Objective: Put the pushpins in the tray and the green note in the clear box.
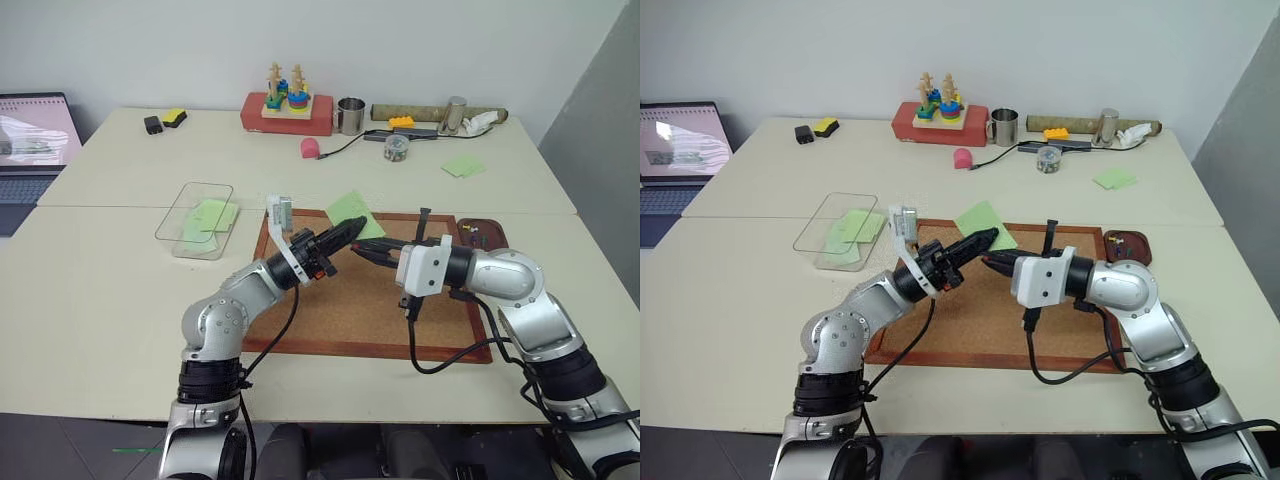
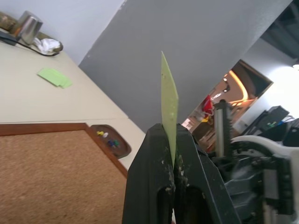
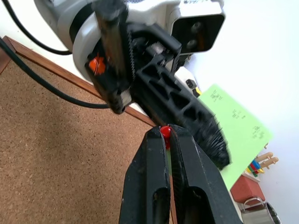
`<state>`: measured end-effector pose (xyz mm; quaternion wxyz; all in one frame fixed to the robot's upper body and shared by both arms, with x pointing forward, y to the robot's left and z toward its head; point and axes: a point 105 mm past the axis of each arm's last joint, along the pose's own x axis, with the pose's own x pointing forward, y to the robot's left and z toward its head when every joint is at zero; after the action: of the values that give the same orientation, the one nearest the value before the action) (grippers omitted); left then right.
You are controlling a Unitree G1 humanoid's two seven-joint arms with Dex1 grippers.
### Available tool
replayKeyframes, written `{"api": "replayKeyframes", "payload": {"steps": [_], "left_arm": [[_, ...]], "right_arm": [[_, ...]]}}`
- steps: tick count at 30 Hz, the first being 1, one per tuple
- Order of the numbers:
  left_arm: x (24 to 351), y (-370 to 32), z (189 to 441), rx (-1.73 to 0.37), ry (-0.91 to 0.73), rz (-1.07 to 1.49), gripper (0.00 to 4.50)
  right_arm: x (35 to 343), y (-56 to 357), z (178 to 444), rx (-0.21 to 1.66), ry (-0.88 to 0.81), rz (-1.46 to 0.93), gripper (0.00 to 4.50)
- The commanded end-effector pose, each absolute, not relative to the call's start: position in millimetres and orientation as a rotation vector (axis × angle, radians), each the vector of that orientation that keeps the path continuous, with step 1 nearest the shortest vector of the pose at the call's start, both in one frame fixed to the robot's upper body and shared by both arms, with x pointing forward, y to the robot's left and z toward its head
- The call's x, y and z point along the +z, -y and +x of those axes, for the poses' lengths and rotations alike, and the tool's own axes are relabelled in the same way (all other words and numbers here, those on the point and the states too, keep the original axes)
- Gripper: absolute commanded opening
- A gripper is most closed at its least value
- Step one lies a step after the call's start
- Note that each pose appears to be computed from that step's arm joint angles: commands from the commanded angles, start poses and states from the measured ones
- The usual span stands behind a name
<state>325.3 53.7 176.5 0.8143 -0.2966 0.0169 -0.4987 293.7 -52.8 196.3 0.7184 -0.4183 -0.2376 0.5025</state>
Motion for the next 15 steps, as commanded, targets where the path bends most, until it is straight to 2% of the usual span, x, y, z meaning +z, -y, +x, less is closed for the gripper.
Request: {"api": "replayKeyframes", "payload": {"steps": [1, 6, 10, 15], "left_arm": [[167, -56, 335, -0.994, -0.033, -0.596, 0.04], [160, -58, 344, -0.937, -0.026, -0.575, 0.04], [161, -56, 343, -0.943, -0.016, -0.555, 0.04], [171, -54, 332, -0.998, 0.014, -0.495, 0.04]], "right_arm": [[221, 50, 285, 1.076, 0.64, -0.917, 0.0], [228, 55, 283, 1.052, 0.649, -0.886, 0.0], [231, 73, 293, 0.967, 0.581, -0.827, 0.0], [210, 140, 332, 0.7, 0.293, -0.823, 0.0]]}}
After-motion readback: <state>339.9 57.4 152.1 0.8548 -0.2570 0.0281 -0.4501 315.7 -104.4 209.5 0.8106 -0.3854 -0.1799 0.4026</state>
